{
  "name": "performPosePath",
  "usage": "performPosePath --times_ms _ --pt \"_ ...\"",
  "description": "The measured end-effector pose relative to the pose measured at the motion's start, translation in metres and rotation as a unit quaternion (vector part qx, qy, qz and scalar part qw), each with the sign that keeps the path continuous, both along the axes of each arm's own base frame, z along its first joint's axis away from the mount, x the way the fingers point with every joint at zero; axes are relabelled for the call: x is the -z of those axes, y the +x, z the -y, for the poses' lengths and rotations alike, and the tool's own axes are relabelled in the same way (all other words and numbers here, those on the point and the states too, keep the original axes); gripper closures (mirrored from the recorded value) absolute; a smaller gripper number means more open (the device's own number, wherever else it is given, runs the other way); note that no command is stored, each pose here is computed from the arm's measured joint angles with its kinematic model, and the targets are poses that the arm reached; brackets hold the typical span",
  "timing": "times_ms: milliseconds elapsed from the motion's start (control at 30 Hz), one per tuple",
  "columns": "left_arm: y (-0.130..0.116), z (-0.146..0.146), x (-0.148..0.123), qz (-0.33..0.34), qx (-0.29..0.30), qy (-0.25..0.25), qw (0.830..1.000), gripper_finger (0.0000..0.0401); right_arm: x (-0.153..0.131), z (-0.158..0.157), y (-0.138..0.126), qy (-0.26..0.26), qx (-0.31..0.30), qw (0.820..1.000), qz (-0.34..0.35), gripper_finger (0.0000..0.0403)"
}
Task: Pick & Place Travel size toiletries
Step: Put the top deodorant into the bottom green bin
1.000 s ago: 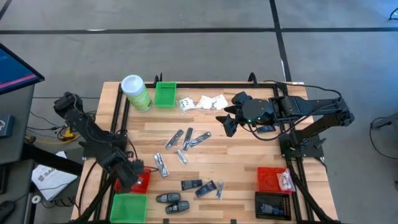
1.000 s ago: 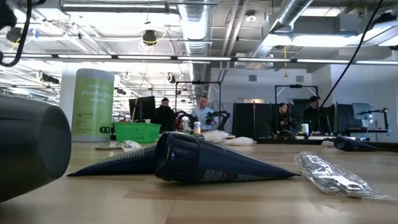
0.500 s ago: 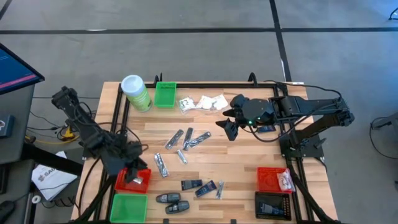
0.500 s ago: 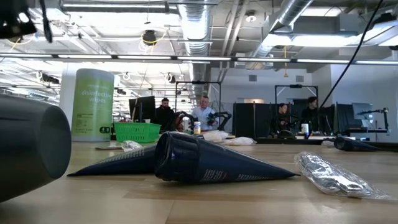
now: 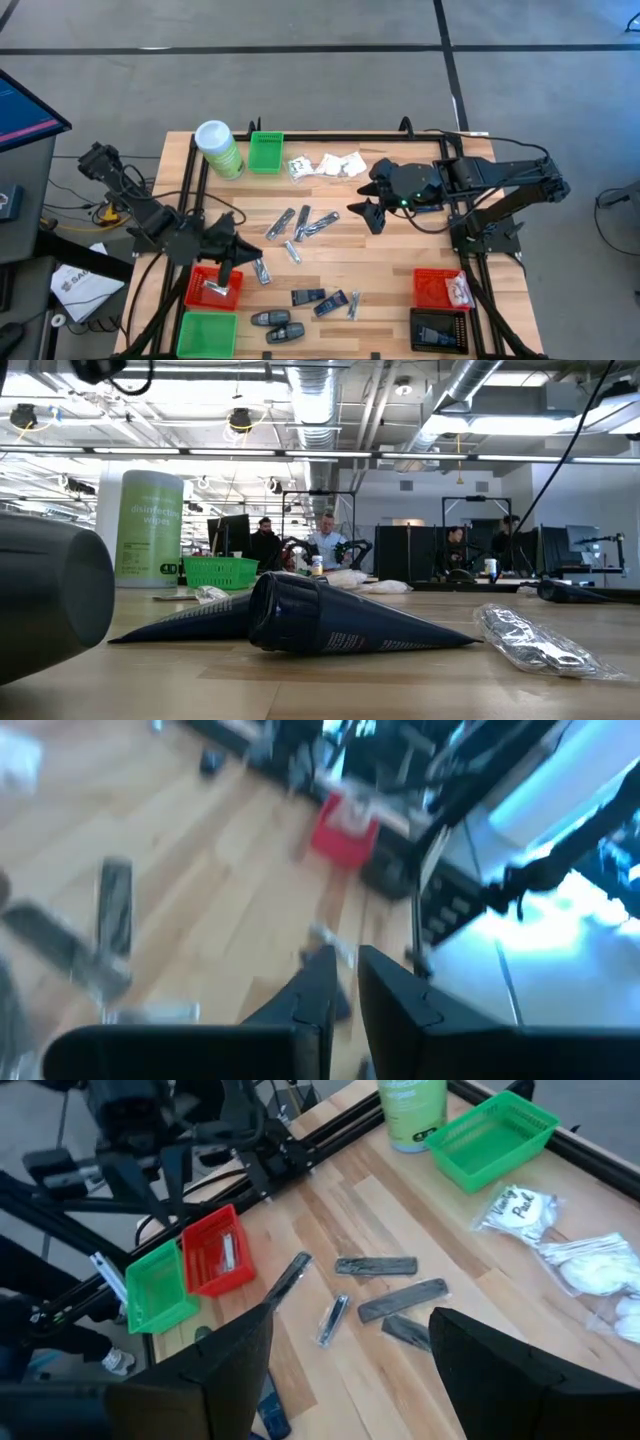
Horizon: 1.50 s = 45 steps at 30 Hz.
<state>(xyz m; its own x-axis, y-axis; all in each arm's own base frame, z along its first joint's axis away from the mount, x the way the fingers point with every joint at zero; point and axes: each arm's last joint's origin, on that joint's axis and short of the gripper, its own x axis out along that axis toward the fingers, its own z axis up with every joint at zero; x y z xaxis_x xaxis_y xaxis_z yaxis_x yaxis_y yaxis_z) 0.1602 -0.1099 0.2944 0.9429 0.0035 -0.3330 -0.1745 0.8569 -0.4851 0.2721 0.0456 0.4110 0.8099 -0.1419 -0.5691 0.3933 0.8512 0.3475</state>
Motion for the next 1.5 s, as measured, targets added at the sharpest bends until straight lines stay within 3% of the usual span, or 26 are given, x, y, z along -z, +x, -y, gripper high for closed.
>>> performPosePath --times_ms 267,467,633,833,1033,1200,1500 --pt "0.020 -0.004 -0.018 0.097 -0.029 -0.006 0.995 0.0362 -0.005 -0.012 0.001 0.007 -0.021 0.999 0.031 0.0143" --pt "0.036 -0.008 -0.029 0.167 -0.038 0.003 0.985 0.0362 -0.025 -0.021 0.010 0.034 -0.066 0.987 0.140 0.0143" --pt "0.045 -0.012 -0.034 0.201 -0.038 0.003 0.979 0.0362 -0.038 -0.019 0.014 0.086 -0.061 0.972 0.211 0.0143" --pt "0.052 -0.018 -0.031 0.196 -0.057 0.005 0.979 0.0362 -0.041 -0.011 0.017 0.160 -0.068 0.960 0.218 0.0143" --pt "0.060 -0.018 -0.024 0.182 -0.037 -0.012 0.983 0.0362 -0.032 -0.002 0.016 0.167 -0.078 0.968 0.169 0.0153" --pt "0.069 -0.011 -0.010 0.147 -0.004 -0.031 0.989 0.0362 -0.017 0.000 0.012 0.160 -0.073 0.980 0.092 0.0211" --pt "0.089 -0.001 0.025 0.061 0.023 -0.048 0.997 0.0377 -0.011 -0.005 0.008 0.134 -0.092 0.985 0.056 0.0391"
